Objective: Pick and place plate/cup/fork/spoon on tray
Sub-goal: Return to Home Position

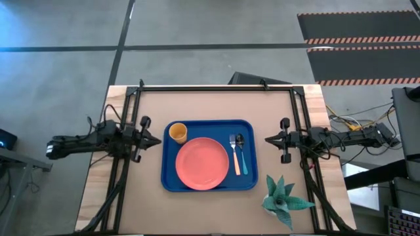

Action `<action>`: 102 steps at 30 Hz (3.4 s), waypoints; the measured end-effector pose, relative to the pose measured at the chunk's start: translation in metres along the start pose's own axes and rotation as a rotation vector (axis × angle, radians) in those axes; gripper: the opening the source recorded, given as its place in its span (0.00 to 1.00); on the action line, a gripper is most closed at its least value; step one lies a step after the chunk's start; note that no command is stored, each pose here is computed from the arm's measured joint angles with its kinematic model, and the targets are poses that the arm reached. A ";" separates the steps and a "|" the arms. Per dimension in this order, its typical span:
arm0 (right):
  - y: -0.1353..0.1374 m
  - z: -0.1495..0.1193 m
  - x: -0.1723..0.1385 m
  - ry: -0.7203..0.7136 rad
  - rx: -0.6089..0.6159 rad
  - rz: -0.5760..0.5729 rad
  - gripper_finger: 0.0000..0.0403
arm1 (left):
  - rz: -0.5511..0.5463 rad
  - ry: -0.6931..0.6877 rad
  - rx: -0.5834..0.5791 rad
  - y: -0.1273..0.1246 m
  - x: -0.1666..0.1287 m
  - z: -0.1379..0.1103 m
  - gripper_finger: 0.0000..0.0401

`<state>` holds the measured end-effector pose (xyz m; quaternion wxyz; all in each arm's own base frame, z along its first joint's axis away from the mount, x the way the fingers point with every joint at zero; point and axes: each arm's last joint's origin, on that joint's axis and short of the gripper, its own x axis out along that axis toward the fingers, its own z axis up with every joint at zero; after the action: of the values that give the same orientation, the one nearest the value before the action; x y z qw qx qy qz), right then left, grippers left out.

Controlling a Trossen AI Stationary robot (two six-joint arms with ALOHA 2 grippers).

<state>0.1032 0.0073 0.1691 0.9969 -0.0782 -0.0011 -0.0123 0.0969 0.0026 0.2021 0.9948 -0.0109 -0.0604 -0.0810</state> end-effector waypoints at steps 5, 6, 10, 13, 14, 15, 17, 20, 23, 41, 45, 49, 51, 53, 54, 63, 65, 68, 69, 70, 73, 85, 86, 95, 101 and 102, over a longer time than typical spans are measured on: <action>0.000 0.000 0.000 -0.001 0.006 0.000 0.02 | -0.018 -0.021 -0.004 -0.002 0.001 -0.001 0.00; 0.000 0.000 0.000 -0.001 0.006 0.000 0.02 | -0.014 -0.013 -0.020 -0.002 0.002 -0.003 0.00; 0.000 0.000 0.000 -0.001 0.007 0.000 0.02 | 0.007 0.019 -0.094 -0.003 0.004 -0.015 0.00; 0.000 0.001 0.000 -0.002 0.008 0.000 0.02 | 0.000 0.004 -0.099 -0.004 0.005 -0.019 0.00; 0.000 0.001 0.000 -0.002 0.013 0.000 0.02 | 0.009 0.008 -0.101 -0.004 0.006 -0.019 0.00; 0.000 0.001 0.000 -0.002 0.021 0.000 0.02 | 0.020 0.013 -0.102 -0.004 0.006 -0.020 0.00; 0.000 0.001 0.000 -0.003 0.033 0.000 0.02 | 0.034 0.023 -0.106 -0.005 0.007 -0.021 0.00; 0.000 0.001 0.000 -0.003 0.035 0.000 0.02 | 0.021 0.036 -0.110 -0.006 0.008 -0.022 0.00; 0.000 0.001 0.000 -0.004 0.034 0.000 0.02 | 0.005 0.049 -0.113 -0.008 0.009 -0.024 0.00; 0.000 -0.001 0.000 0.002 0.051 0.009 0.02 | 0.042 -0.076 0.044 -0.009 0.002 -0.014 0.00; 0.000 -0.001 0.000 0.002 0.040 0.009 0.02 | 0.034 -0.133 0.097 -0.010 -0.003 -0.009 0.00; 0.000 -0.001 0.000 0.003 0.040 0.003 0.02 | 0.014 -0.099 0.071 -0.011 -0.002 -0.015 0.00; 0.000 -0.001 0.000 0.003 0.039 0.002 0.02 | 0.011 -0.099 0.066 -0.011 -0.002 -0.015 0.00; 0.000 -0.001 0.000 0.004 0.040 0.002 0.02 | 0.011 -0.085 0.066 -0.011 -0.002 -0.016 0.00; 0.000 -0.001 0.000 0.003 0.040 0.002 0.02 | 0.011 -0.083 0.065 -0.011 -0.002 -0.017 0.00; 0.000 -0.002 0.000 0.014 0.030 0.002 0.02 | 0.067 -0.034 0.052 -0.009 -0.001 -0.022 0.00; 0.000 -0.002 0.000 0.015 0.025 0.002 0.02 | 0.080 -0.030 0.059 -0.008 -0.001 -0.022 0.00; 0.001 -0.003 0.000 0.029 0.022 0.001 0.02 | 0.097 -0.016 0.058 -0.008 0.000 -0.023 0.00; 0.001 -0.004 0.000 0.037 0.022 0.002 0.02 | 0.100 -0.012 0.058 -0.008 0.000 -0.024 0.00; 0.001 -0.005 0.000 0.046 0.021 -0.001 0.02 | 0.101 -0.006 0.057 -0.008 0.000 -0.024 0.00; 0.000 -0.005 0.000 0.051 0.019 -0.018 0.02 | 0.102 0.007 0.057 -0.007 0.001 -0.025 0.00; 0.005 -0.008 0.000 0.074 0.074 0.121 0.02 | 0.102 0.004 0.056 -0.008 0.001 -0.024 0.00; 0.005 -0.008 0.000 0.076 0.069 0.120 0.02 | 0.102 0.002 0.057 -0.008 0.001 -0.024 0.00; 0.003 -0.007 0.000 0.077 0.048 0.069 0.02 | 0.102 0.004 0.057 -0.008 0.001 -0.024 0.00; 0.003 -0.007 0.000 0.079 0.104 0.065 0.02 | 0.102 0.004 0.057 -0.008 0.001 -0.024 0.00; 0.003 -0.007 0.000 0.078 0.113 0.063 0.02 | 0.102 0.004 0.057 -0.008 0.001 -0.024 0.00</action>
<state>0.1029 0.0089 0.1614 0.9989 -0.0214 0.0397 0.0160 0.0999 -0.0058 0.1785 0.9977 0.0144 -0.0600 -0.0285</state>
